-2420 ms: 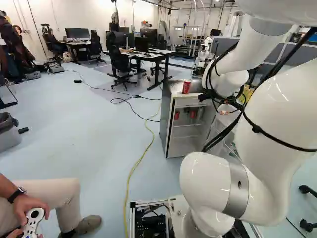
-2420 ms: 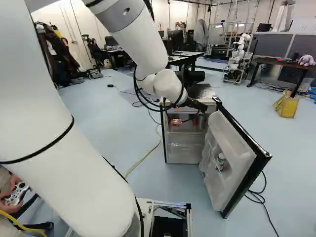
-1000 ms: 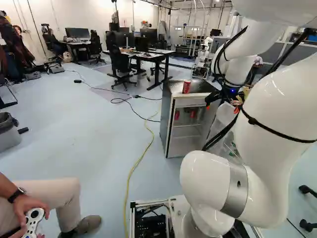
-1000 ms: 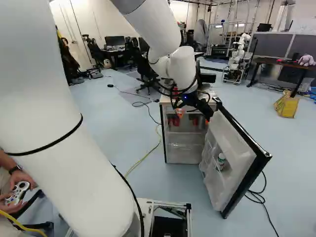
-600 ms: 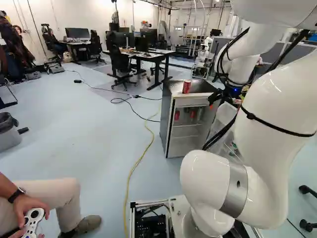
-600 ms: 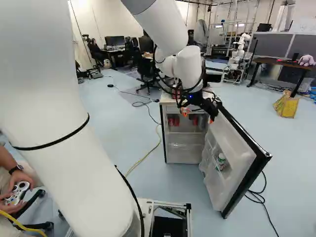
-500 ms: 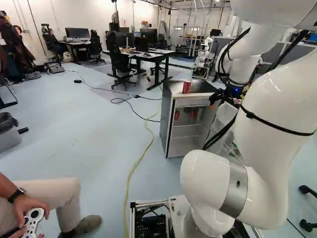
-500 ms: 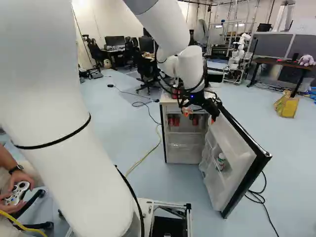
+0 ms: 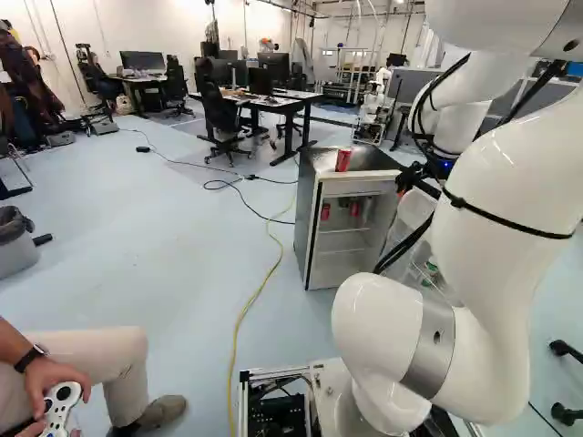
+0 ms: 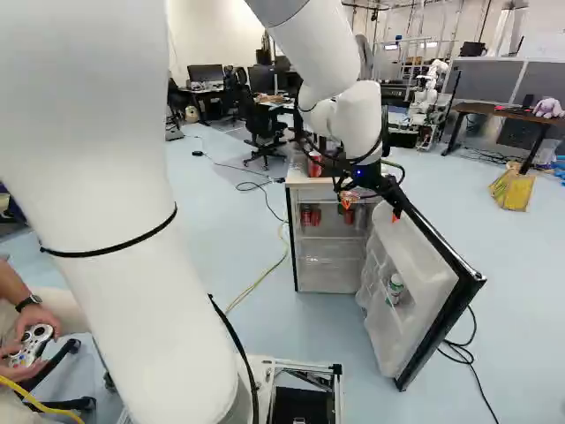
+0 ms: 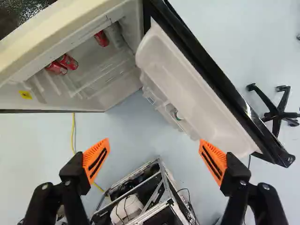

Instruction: Grab a drink from the fridge

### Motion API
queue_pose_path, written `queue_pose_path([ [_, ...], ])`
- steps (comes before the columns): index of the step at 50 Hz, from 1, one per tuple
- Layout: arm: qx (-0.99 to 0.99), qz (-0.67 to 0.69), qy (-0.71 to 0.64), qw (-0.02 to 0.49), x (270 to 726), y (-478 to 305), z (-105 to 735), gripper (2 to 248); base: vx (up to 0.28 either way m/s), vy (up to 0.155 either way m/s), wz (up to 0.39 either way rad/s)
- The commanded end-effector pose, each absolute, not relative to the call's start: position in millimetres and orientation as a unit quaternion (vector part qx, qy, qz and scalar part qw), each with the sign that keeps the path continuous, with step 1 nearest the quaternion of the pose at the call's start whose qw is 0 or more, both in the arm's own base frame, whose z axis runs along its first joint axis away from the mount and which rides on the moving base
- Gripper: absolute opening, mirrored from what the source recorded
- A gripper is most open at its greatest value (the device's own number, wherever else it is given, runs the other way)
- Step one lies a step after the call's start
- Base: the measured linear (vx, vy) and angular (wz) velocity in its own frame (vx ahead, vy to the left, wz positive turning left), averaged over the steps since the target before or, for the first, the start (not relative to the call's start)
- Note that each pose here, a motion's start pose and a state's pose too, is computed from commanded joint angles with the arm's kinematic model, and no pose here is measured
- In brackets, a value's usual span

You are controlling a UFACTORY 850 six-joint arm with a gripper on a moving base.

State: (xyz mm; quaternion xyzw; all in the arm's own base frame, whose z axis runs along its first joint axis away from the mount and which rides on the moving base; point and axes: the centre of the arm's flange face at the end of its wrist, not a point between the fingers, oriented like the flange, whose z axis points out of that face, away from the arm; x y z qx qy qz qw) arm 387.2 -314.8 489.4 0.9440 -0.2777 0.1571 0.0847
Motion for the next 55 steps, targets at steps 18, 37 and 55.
queue_pose_path([
  [18, 0.937, 0.158, -0.298, 0.089, 388.1, -344.9, 489.4, 247, 0.000, 0.000, 0.000],
  [37, 0.929, 0.160, -0.320, 0.095, 388.7, -379.5, 489.2, 247, 0.000, 0.000, 0.000],
  [55, 0.921, 0.163, -0.339, 0.101, 389.0, -412.5, 488.8, 247, 0.000, 0.000, 0.000],
])
